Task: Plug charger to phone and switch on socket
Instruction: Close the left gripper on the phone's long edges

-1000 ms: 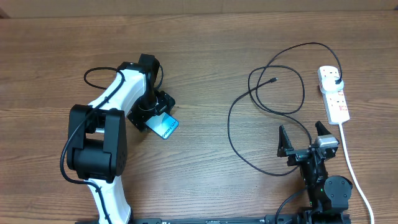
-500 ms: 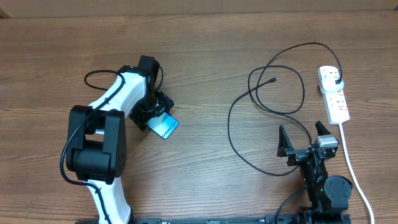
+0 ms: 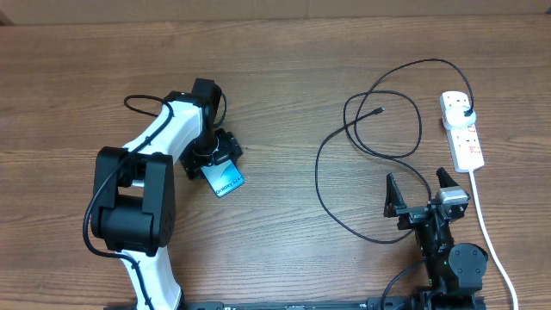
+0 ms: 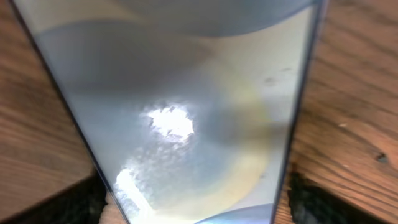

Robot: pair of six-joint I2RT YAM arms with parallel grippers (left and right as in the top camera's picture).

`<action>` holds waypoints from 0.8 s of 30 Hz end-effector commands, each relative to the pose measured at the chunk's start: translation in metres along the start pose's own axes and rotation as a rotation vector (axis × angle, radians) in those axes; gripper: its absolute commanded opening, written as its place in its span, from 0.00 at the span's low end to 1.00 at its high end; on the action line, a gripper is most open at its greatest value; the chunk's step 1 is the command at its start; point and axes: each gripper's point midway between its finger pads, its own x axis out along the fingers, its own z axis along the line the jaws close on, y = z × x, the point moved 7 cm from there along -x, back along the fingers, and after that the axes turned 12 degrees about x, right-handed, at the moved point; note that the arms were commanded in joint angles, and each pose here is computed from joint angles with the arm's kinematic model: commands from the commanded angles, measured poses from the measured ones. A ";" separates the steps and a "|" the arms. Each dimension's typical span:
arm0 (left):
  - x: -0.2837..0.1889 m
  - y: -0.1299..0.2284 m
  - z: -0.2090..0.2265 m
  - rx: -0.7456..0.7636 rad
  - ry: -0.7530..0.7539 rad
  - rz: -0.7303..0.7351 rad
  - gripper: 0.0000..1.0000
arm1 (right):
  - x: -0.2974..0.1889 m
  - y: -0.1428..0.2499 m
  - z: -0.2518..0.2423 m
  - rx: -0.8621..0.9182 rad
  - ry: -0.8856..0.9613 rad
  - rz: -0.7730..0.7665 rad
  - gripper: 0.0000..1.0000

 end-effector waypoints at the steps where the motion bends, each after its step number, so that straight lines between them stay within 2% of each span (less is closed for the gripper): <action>1: 0.016 0.001 0.006 0.088 -0.026 0.021 1.00 | 0.000 0.002 -0.001 -0.002 0.004 -0.006 1.00; 9: 0.016 -0.006 0.003 0.091 -0.008 -0.022 1.00 | 0.000 0.002 -0.001 -0.002 0.004 -0.006 1.00; 24: 0.023 0.002 0.008 -0.124 -0.027 0.007 1.00 | 0.000 0.002 -0.001 -0.003 0.004 -0.006 1.00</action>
